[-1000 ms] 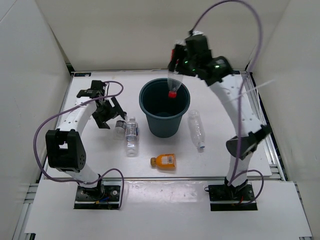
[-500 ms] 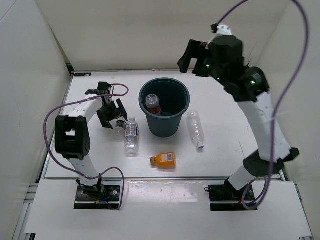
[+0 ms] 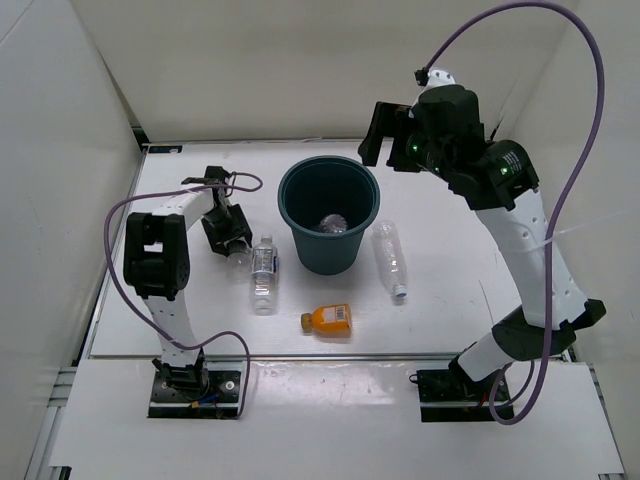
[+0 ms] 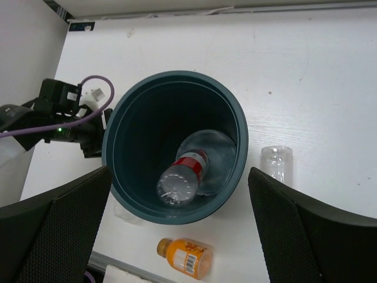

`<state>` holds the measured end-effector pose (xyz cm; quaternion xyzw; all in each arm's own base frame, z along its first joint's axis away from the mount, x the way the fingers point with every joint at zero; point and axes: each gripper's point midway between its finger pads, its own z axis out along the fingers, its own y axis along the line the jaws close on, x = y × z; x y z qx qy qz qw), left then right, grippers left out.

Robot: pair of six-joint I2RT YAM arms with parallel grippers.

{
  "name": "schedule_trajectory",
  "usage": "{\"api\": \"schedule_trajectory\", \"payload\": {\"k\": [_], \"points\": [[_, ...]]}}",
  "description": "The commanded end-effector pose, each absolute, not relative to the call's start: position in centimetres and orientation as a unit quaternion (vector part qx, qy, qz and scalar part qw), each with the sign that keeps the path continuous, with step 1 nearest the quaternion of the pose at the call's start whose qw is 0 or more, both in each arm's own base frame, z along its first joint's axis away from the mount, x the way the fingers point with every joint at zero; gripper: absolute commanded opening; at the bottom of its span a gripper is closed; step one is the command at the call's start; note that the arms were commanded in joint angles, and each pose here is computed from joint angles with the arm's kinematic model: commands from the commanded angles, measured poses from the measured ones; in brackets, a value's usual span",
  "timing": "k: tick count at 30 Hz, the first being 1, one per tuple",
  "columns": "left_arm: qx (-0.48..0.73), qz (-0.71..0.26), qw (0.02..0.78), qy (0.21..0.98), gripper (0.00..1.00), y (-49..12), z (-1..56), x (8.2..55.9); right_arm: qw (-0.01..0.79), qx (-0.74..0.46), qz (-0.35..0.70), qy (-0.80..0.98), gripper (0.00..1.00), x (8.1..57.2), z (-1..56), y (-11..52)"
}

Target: Put the plastic bottles in the bin

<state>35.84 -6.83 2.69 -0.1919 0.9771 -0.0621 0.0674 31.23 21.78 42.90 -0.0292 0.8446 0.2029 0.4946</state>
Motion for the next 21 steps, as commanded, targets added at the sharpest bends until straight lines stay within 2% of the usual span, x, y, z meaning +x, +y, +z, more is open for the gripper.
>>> {"api": "schedule_trajectory", "payload": {"k": [1, 5, 6, 11, 16, 20, 21], "points": [[-0.206, -0.034, 0.094, 0.974, 0.44, -5.9, 4.6, 36.0, 0.5, -0.04, 0.211, 0.839, 1.0, 30.5, 43.6, 21.6], [-0.244, -0.03, 0.145, 0.958, 0.35, -5.3, 10.2, 36.4, 0.496, -0.036, 0.211, 0.841, 1.0, 30.5, 43.3, 21.7], [-0.254, -0.036, 0.178, 0.95, 0.34, -5.2, 12.8, 37.5, 0.492, -0.037, 0.208, 0.844, 1.0, 30.4, 43.1, 21.6], [-0.282, -0.092, 0.305, 0.905, 0.34, -7.4, 25.5, 38.2, 0.473, -0.017, 0.205, 0.857, 1.0, 30.2, 41.6, 21.1], [-0.224, -0.189, 0.421, 0.859, 0.38, -12.1, 36.0, 38.8, 0.454, 0.011, 0.207, 0.866, 1.0, 30.5, 40.3, 20.1], [-0.162, -0.256, 0.428, 0.851, 0.39, -17.6, 38.9, 40.4, 0.43, 0.052, 0.212, 0.876, 1.0, 30.4, 38.9, 18.5], [-0.15, -0.259, 0.413, 0.86, 0.39, -19.5, 37.6, 41.5, 0.422, 0.075, 0.211, 0.879, 1.0, 30.9, 38.3, 17.9]]}}
